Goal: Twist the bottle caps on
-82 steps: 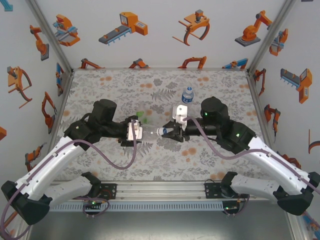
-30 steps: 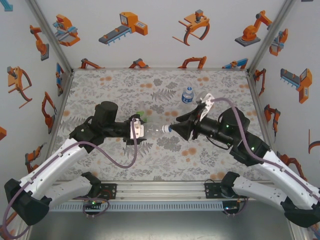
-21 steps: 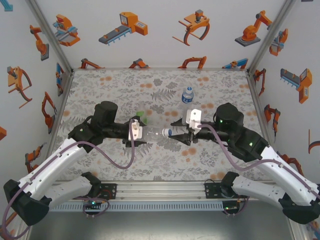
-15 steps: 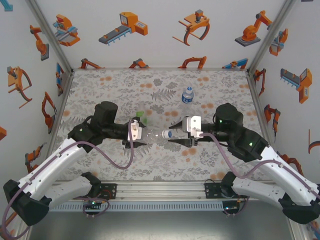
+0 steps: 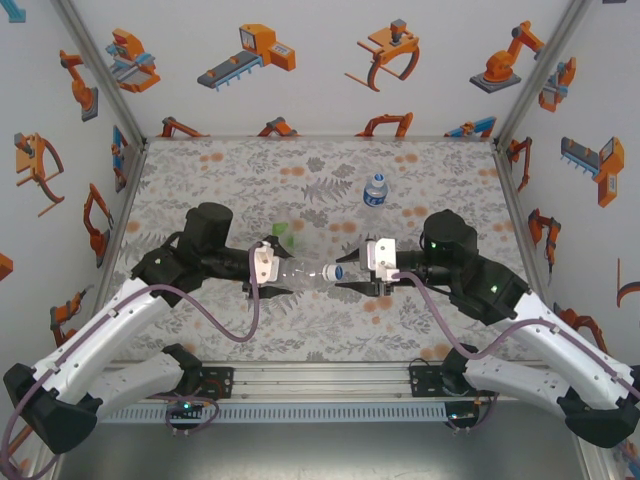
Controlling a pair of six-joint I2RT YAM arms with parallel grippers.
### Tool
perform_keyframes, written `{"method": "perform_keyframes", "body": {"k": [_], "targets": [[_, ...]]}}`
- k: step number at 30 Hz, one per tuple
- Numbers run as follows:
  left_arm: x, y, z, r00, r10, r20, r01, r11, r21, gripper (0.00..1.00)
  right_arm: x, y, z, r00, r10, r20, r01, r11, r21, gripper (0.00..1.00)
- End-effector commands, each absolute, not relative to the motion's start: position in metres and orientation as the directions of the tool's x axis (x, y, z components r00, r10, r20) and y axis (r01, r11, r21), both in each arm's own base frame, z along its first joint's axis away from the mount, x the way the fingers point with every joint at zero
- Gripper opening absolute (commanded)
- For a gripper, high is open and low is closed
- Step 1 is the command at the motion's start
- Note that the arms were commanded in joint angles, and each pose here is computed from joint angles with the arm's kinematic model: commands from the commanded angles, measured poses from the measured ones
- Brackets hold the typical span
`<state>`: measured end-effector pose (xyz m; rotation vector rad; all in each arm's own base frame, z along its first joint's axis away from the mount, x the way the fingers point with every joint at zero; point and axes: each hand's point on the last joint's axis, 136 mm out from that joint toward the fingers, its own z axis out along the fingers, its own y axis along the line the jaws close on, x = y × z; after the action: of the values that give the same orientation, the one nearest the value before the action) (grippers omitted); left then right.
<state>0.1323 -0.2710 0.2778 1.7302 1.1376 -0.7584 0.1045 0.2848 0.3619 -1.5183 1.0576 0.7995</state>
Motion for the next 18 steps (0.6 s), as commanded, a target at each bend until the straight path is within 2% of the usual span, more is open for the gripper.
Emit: {"method": "perform_keyframes", "body": {"k": [1,8,11,13,16,18], "targets": [[0.122,-0.271,0.293,0.425,0.315,-0.849,0.904,-0.204,0.377,0.0,0.103,0.287,0.369,0.401,-0.169,-0.901,-0.915,-0.029,-0.402,0.4],[0.123,-0.272,0.292,0.423,0.319,-0.848,0.904,-0.207,0.374,0.0,0.099,0.291,0.369,0.372,-0.15,-0.916,-0.928,-0.044,-0.369,0.37],[0.124,-0.273,0.29,0.421,0.322,-0.848,0.905,-0.208,0.37,0.0,0.103,0.292,0.37,0.321,-0.15,-0.935,-0.947,-0.019,-0.322,0.29],[0.125,-0.273,0.29,0.42,0.326,-0.847,0.906,-0.207,0.369,0.0,0.108,0.293,0.369,0.25,-0.154,-0.956,-0.967,0.017,-0.256,0.24],[0.125,-0.273,0.288,0.422,0.33,-0.844,0.905,-0.208,0.371,0.0,0.117,0.295,0.368,0.063,-0.138,-0.988,-0.993,0.092,-0.076,0.17],[0.128,-0.273,0.287,0.423,0.337,-0.841,0.905,-0.202,0.375,0.0,0.128,0.296,0.366,-0.114,-0.1,-0.988,-0.981,0.168,0.097,0.1]]}}
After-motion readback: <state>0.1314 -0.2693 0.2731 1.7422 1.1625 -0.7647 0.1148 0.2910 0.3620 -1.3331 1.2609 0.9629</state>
